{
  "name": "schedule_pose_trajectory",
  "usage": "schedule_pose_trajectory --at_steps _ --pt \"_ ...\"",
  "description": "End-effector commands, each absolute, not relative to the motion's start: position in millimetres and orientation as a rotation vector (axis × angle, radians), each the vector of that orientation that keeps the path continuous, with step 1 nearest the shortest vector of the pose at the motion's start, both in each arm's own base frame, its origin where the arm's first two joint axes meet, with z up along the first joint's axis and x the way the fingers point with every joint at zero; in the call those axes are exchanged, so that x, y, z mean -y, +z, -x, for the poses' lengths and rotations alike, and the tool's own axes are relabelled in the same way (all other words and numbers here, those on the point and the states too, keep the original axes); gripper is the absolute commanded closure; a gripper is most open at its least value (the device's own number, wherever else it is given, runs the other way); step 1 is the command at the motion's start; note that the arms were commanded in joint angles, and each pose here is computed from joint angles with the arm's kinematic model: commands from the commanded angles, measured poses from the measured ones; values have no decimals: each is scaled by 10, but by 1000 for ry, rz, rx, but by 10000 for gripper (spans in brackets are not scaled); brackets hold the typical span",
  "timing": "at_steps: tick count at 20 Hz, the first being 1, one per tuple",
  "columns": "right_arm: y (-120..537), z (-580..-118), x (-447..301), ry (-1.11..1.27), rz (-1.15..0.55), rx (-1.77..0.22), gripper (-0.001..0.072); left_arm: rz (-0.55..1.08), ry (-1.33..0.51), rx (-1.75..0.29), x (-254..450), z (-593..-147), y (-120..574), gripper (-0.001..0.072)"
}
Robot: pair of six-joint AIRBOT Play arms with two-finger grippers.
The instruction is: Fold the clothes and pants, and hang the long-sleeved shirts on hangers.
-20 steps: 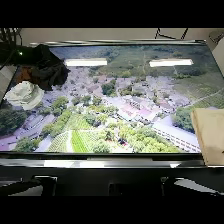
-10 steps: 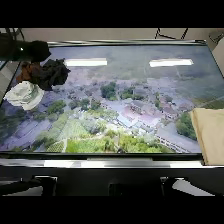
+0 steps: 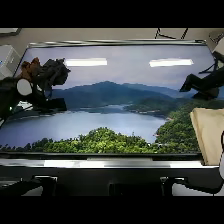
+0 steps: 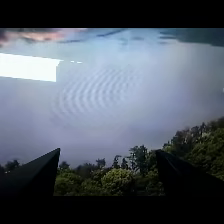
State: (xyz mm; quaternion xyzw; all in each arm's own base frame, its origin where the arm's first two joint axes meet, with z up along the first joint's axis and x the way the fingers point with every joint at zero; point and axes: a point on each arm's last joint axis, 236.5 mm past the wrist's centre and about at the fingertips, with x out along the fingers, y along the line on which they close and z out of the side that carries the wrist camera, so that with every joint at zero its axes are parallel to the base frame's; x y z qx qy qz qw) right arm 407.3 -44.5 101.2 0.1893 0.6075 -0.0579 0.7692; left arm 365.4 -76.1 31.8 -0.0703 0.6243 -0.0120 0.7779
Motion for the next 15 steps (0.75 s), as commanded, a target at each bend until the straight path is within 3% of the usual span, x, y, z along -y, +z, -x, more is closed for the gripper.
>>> schedule_pose_trajectory --at_steps 1,15 --pt "863 -3944 371 -151 -331 -1398 72 197 18 -1267 686 -3636 237 -9" --pt "861 -3930 366 -149 -332 -1404 73 175 31 -1269 640 -3646 211 -9"
